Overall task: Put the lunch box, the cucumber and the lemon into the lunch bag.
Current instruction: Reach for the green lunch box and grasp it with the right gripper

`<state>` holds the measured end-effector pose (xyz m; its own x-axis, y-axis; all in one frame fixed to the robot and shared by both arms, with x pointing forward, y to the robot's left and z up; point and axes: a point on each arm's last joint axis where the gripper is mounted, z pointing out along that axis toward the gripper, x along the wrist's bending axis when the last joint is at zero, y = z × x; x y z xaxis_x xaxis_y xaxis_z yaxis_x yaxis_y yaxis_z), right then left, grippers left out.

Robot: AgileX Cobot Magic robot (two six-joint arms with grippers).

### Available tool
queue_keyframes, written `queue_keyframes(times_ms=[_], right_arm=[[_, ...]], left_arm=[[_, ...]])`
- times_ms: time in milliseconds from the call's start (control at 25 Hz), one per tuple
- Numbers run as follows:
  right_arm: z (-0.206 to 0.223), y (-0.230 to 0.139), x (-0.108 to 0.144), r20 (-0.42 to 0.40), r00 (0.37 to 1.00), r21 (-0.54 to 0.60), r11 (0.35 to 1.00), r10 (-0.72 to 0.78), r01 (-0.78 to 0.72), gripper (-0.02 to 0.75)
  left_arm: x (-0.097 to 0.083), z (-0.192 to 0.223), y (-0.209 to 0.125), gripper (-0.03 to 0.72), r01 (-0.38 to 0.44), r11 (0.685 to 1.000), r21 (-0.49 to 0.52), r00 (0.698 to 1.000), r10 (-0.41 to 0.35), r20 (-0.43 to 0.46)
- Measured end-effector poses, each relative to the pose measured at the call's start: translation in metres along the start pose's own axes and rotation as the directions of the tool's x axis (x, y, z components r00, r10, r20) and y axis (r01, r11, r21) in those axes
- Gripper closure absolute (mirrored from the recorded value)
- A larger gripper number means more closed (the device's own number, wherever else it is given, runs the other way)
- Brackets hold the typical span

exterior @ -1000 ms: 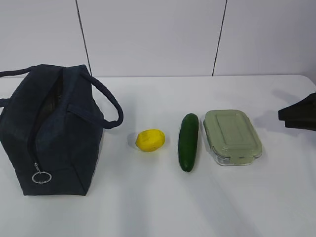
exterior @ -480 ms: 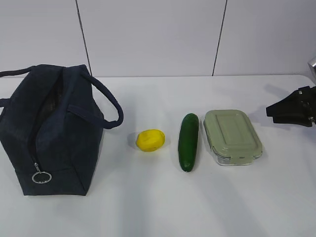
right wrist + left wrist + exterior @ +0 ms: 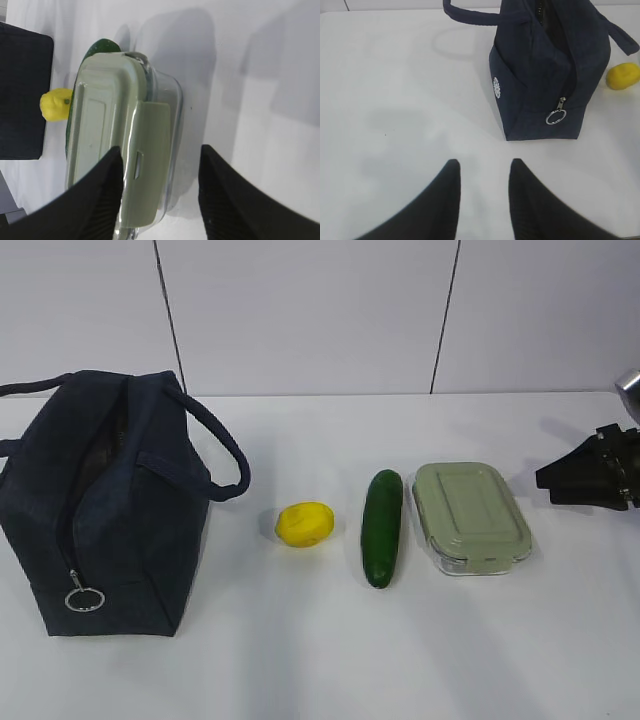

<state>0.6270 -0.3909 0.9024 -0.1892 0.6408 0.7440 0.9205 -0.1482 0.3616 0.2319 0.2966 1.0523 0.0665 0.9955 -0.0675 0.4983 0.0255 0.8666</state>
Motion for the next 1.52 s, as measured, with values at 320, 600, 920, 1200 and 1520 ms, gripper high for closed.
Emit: queue_keyframes(times_ms=[320, 600, 920, 1200, 1520], right_arm=[[0.002, -0.002, -0.003, 0.003, 0.999, 0.015, 0.999, 0.033, -0.033, 0.384], [0.002, -0.002, -0.003, 0.004, 0.998, 0.016, 0.998, 0.061, -0.061, 0.318], [0.012, -0.002, 0.004, -0.006, 0.999, 0.038, 0.998, 0.051, -0.05, 0.264], [0.025, -0.002, 0.013, -0.014, 1.0, 0.083, 0.997, 0.012, -0.011, 0.263], [0.023, 0.003, 0.014, 0.015, 1.0, 0.104, 0.995, -0.01, 0.008, 0.263]], left_arm=[[0.0, 0.0, 0.0, 0.454, 0.0, 1.0, 0.0, 1.0, 0.0, 0.0], [0.0, 0.0, 0.0, 0.454, 0.0, 1.0, 0.0, 1.0, 0.0, 0.0], [0.0, 0.0, 0.0, 0.454, 0.0, 1.0, 0.0, 1.0, 0.0, 0.0], [0.0, 0.0, 0.0, 0.454, 0.0, 1.0, 0.0, 1.0, 0.0, 0.0], [0.0, 0.0, 0.0, 0.454, 0.0, 1.0, 0.0, 1.0, 0.0, 0.0]])
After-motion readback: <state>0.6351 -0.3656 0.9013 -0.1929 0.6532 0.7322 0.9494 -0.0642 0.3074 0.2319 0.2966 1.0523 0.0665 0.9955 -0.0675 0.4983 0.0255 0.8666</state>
